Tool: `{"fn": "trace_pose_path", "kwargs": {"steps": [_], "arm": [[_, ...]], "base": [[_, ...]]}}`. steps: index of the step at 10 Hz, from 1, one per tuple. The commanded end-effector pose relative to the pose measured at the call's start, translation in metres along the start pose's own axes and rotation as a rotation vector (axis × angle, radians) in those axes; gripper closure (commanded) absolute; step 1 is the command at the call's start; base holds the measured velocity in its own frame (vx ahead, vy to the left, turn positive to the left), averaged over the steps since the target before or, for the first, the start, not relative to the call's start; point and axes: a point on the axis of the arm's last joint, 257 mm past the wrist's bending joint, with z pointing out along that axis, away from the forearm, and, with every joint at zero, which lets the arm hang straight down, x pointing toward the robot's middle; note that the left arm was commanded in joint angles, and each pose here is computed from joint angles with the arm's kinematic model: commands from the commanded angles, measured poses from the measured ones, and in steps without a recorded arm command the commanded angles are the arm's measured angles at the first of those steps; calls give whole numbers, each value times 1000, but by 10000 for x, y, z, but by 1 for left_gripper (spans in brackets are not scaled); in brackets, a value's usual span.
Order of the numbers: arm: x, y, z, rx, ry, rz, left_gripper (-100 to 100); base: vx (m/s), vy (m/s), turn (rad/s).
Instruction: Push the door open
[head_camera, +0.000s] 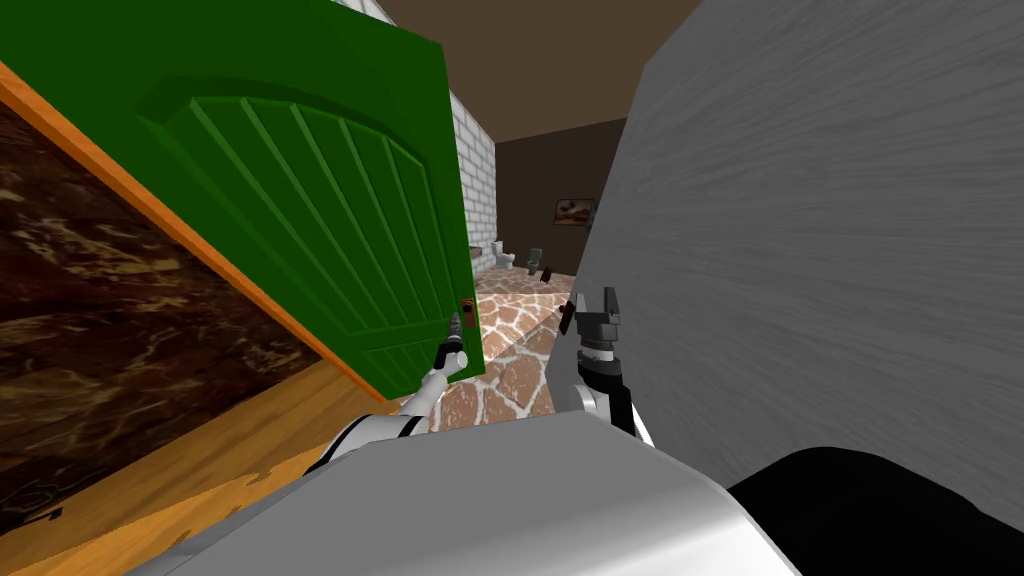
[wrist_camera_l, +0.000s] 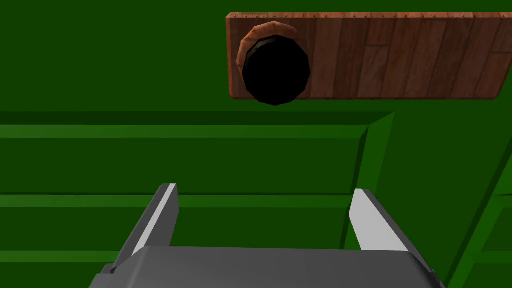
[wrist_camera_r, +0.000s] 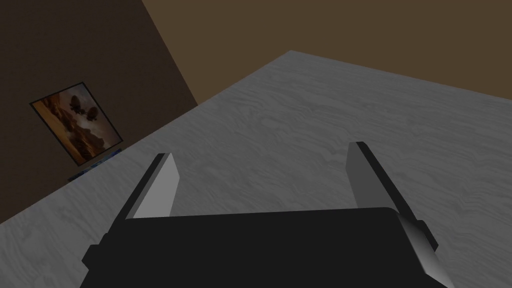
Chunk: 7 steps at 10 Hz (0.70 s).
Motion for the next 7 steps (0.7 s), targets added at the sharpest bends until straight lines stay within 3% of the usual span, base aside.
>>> {"fn": "trace_pose_path", "kwargs": {"steps": [1,3,6,7], "arm": [[-86,-2,11,4,-9,9,-100],[-88,3,2,5,-13,5,-100],[117,38,-67,-4,-3,-31,-100],[68,21,-49,-2,-6,-21,-100]], "base": [[213,-10,-41],[205,-11,-25],[214,16,-33],[65,-2,-7]]}}
